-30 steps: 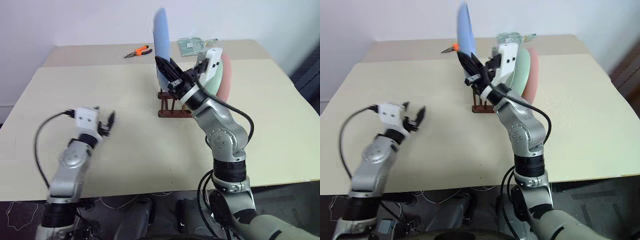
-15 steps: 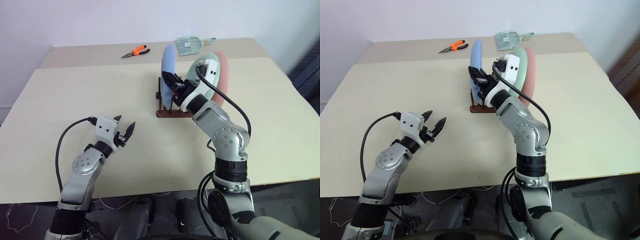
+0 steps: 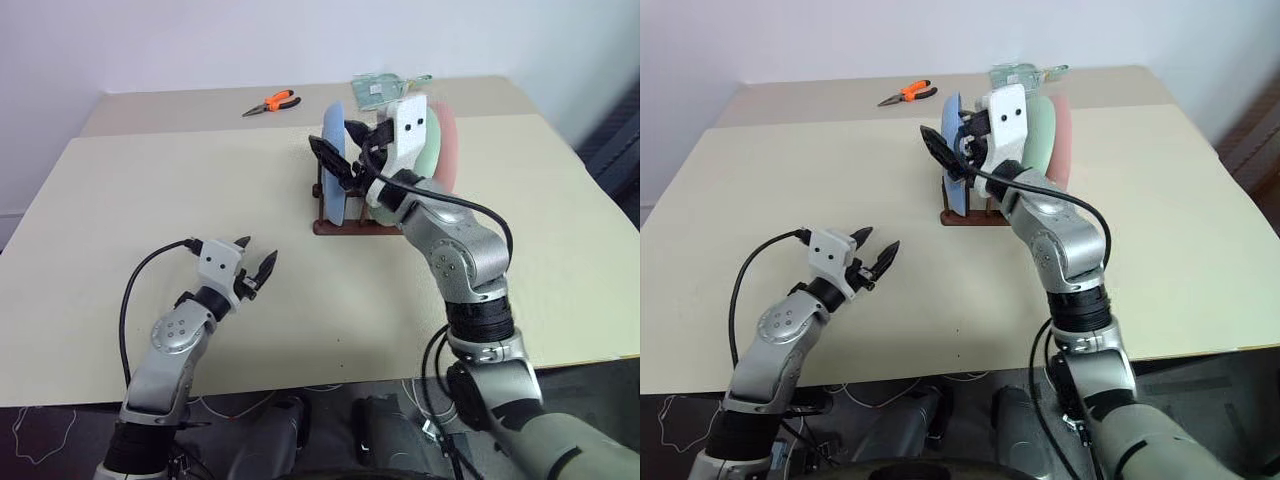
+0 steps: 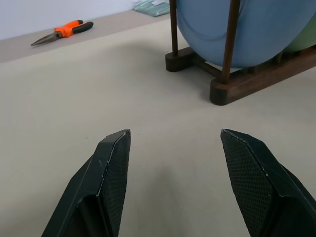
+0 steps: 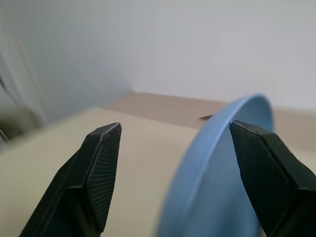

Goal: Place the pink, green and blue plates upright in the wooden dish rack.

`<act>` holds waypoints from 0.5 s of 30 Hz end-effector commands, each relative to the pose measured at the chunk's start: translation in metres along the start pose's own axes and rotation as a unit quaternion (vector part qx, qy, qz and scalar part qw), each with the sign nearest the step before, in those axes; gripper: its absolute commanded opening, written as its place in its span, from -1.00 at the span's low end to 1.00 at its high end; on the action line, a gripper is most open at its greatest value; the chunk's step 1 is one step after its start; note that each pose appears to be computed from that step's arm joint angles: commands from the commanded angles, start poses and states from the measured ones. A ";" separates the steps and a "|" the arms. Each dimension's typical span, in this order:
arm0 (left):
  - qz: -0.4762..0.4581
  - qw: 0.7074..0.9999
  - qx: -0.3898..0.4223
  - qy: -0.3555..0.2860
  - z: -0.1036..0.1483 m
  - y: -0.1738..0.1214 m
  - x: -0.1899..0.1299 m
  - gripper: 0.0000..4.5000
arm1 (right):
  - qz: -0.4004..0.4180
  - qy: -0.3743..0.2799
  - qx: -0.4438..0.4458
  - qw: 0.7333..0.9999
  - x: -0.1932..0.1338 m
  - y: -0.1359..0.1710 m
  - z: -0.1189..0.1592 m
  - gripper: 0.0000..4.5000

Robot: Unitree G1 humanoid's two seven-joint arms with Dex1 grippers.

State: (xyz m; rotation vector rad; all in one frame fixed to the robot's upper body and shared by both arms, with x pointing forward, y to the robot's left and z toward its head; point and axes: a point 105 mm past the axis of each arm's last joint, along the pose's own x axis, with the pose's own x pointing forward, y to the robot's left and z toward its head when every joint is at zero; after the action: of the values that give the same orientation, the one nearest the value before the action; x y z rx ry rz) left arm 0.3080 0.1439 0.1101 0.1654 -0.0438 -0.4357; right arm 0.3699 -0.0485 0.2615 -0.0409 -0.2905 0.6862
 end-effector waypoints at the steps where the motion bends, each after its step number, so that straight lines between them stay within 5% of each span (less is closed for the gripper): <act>1: -0.009 1.000 0.011 -0.024 0.014 -0.005 0.002 0.32 | -0.008 -0.075 -0.089 0.993 -0.001 -0.005 0.042 0.56; 3: -0.010 1.000 0.011 -0.025 0.014 -0.005 0.003 0.32 | -0.038 -0.095 -0.110 0.989 -0.008 -0.020 0.054 0.56; 6: -0.013 1.000 0.009 -0.026 0.014 -0.004 0.004 0.32 | -0.069 -0.092 -0.111 0.987 -0.028 -0.045 0.063 0.20; 11: -0.039 0.999 0.011 -0.024 0.011 -0.012 0.010 0.32 | -0.024 -0.059 -0.162 0.985 -0.066 -0.046 0.059 -0.98; 15: -0.066 0.997 0.018 -0.024 0.011 -0.020 0.014 0.32 | 0.015 0.008 -0.201 0.979 -0.098 -0.046 0.044 -0.99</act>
State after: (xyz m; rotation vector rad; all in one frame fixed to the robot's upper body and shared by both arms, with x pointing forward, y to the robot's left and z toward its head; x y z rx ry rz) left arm 0.3121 0.1236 0.1095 0.1691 -0.0478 -0.5421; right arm 0.3304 -0.1488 0.2713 -0.3850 -0.3561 0.6153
